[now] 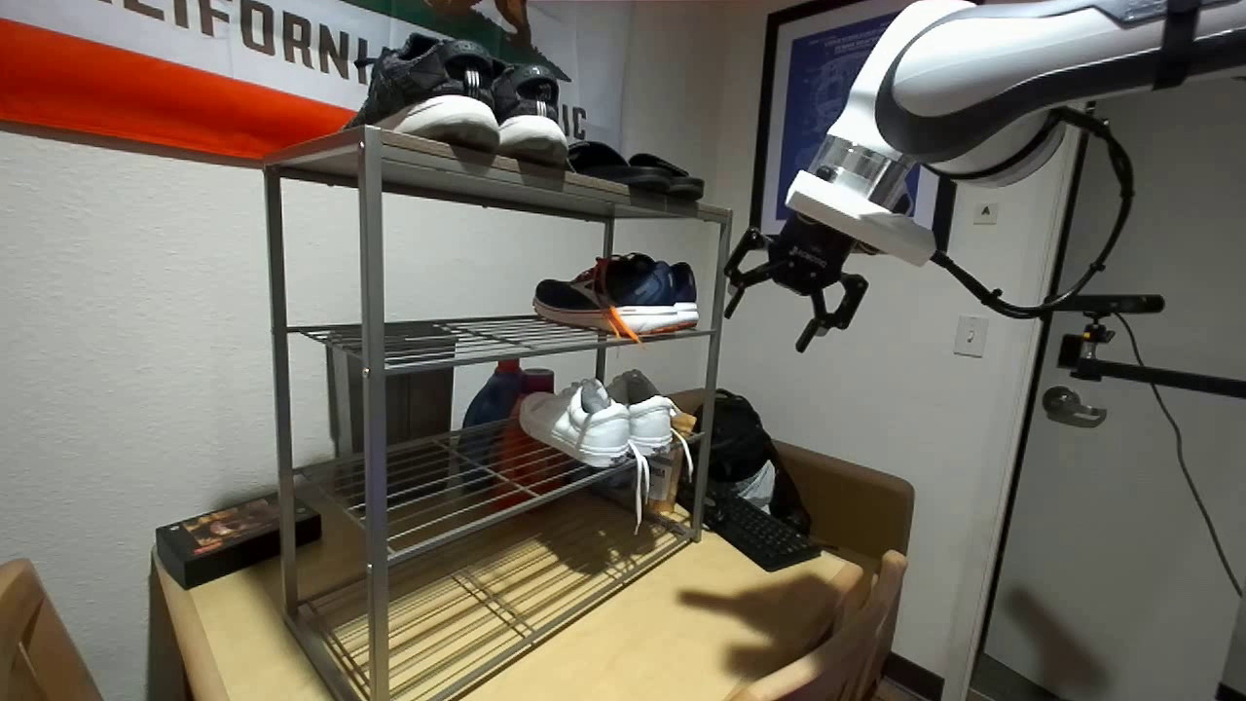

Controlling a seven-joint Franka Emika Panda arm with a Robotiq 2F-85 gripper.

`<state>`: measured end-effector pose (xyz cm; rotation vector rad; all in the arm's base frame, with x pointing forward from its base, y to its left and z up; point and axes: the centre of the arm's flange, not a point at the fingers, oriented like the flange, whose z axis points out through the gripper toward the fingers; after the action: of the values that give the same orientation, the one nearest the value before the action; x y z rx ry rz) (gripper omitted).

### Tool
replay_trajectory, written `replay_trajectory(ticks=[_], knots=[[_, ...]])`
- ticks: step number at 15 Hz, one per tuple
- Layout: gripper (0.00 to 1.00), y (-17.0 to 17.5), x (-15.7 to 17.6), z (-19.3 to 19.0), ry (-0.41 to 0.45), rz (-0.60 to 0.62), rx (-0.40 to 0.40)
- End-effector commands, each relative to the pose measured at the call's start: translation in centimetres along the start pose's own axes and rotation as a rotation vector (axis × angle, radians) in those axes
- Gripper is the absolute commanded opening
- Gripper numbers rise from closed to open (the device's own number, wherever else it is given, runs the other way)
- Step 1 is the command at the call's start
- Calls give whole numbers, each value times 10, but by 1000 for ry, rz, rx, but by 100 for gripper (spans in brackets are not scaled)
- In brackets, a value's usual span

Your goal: Pick up the flip flop from the middle rack and put it on the top rack.

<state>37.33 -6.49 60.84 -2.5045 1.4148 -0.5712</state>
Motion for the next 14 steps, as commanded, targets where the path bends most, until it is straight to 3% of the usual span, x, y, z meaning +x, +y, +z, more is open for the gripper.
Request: replay_trajectory(ticks=[1,5,10,14], knots=[[100,12,9,-9,-125,-139,-94],[100,35,26,1,-226,-243,-243],[100,44,40,52,-150,-253,-404],[100,34,14,89,-79,-329,-459]])
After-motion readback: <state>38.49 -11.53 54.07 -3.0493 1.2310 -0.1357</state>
